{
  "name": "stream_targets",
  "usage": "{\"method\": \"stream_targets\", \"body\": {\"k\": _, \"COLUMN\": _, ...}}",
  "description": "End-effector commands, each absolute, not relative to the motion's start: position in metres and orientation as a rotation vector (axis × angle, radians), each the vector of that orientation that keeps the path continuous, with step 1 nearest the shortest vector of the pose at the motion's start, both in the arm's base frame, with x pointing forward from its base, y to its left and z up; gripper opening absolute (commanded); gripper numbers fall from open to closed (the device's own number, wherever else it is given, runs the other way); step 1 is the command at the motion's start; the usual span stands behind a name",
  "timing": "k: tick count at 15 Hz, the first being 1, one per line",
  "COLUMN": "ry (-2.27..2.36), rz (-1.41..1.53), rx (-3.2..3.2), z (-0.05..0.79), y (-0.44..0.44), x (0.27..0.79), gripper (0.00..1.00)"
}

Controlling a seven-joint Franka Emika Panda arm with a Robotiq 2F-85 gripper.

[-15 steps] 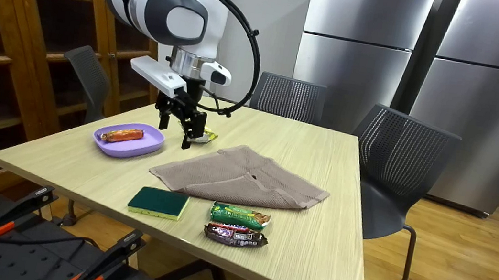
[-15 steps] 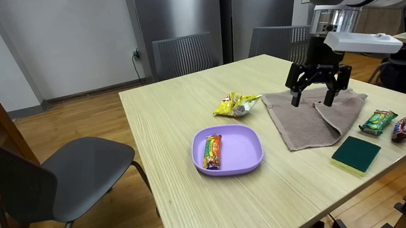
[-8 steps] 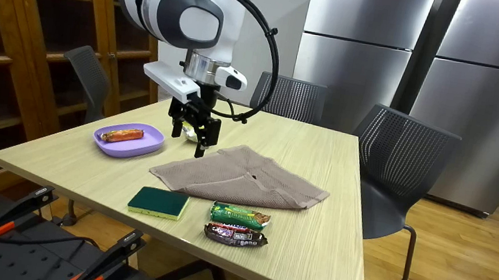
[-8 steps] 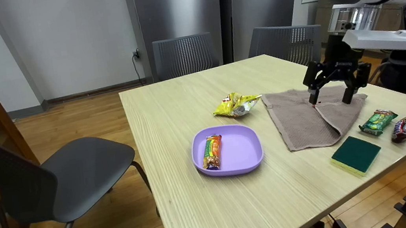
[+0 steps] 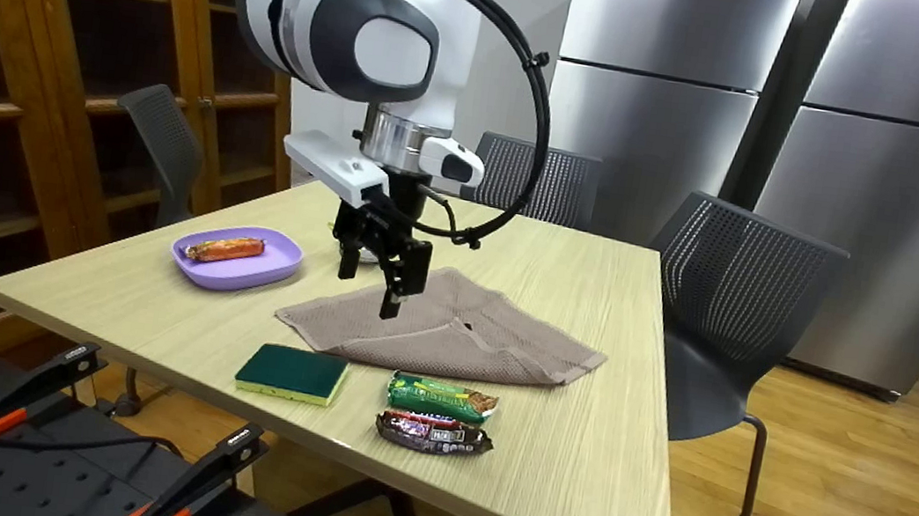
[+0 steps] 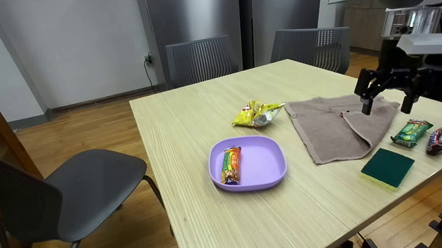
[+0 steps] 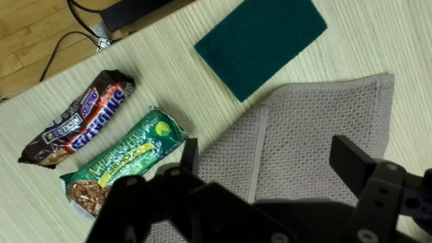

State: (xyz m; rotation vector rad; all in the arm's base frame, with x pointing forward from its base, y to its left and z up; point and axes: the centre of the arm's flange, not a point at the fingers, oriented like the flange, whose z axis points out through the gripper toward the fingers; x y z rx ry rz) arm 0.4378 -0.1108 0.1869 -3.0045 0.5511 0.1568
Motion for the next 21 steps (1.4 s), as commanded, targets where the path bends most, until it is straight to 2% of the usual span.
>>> {"method": "stream_targets", "body": {"k": 1, "ry": 0.569, "rz": 0.165, "rx": -3.006, "z": 0.186, "y": -0.114, "x": 0.435, "gripper": 1.0}}
{"method": "stream_targets", "body": {"k": 12, "ry": 0.59, "rz": 0.177, "rx": -3.003, "z": 0.183, "y": -0.116, "x": 0.431, "gripper": 1.0}}
{"method": "stream_targets", "body": {"k": 21, "ry": 0.88, "rz": 0.087, "rx": -2.93, "z": 0.184, "y": -0.138, "x": 0.455, "gripper": 1.0}}
